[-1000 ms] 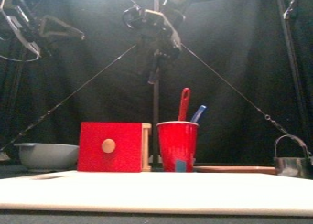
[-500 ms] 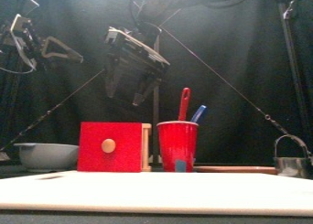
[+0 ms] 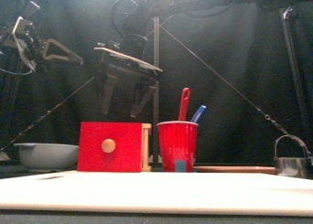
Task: Place sushi on board then cut the sushi with the knife then place the pieces on the plate
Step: Place the sushi on the board
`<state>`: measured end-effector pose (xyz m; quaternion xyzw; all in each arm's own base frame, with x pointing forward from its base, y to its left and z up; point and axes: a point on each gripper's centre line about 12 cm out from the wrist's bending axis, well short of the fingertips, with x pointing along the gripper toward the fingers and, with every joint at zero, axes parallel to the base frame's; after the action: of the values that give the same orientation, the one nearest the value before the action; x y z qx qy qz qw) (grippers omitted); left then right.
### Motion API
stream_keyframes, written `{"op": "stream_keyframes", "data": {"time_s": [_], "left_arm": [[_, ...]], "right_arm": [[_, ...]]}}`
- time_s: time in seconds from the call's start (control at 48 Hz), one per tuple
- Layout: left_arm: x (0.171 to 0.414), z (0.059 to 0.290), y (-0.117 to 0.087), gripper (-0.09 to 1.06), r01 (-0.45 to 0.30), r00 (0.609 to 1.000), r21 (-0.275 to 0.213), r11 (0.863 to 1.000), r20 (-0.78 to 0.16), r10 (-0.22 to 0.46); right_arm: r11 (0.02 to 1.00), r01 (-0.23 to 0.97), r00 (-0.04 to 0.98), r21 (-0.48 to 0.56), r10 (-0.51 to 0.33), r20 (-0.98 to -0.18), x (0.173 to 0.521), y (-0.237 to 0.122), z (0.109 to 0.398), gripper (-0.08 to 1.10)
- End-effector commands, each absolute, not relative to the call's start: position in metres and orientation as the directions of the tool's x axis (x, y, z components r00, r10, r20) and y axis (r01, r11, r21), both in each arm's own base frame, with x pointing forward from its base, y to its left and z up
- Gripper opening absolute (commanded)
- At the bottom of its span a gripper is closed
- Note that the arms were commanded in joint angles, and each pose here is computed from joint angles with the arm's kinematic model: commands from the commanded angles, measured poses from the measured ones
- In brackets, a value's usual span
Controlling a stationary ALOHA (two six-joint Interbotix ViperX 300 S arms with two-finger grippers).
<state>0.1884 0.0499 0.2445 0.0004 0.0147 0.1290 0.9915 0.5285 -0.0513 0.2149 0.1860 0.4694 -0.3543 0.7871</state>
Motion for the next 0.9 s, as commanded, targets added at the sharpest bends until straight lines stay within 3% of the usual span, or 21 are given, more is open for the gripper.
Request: {"op": "stream_keyframes", "data": {"time_s": [0.021,0.896], "left_arm": [[0.191,0.255,0.051,0.03,-0.257,0.966,0.003,0.966,0.005,0.257],[0.192,0.259,0.05,0.03,-0.253,0.967,0.012,0.968,0.029,0.252]], "right_arm": [[0.665,0.747,0.341,-0.01,-0.397,-0.852,0.534,-0.054,0.237,1.03],[0.596,0.802,0.275,-0.044,-0.434,-0.858,0.536,-0.073,0.224,1.02]]}}
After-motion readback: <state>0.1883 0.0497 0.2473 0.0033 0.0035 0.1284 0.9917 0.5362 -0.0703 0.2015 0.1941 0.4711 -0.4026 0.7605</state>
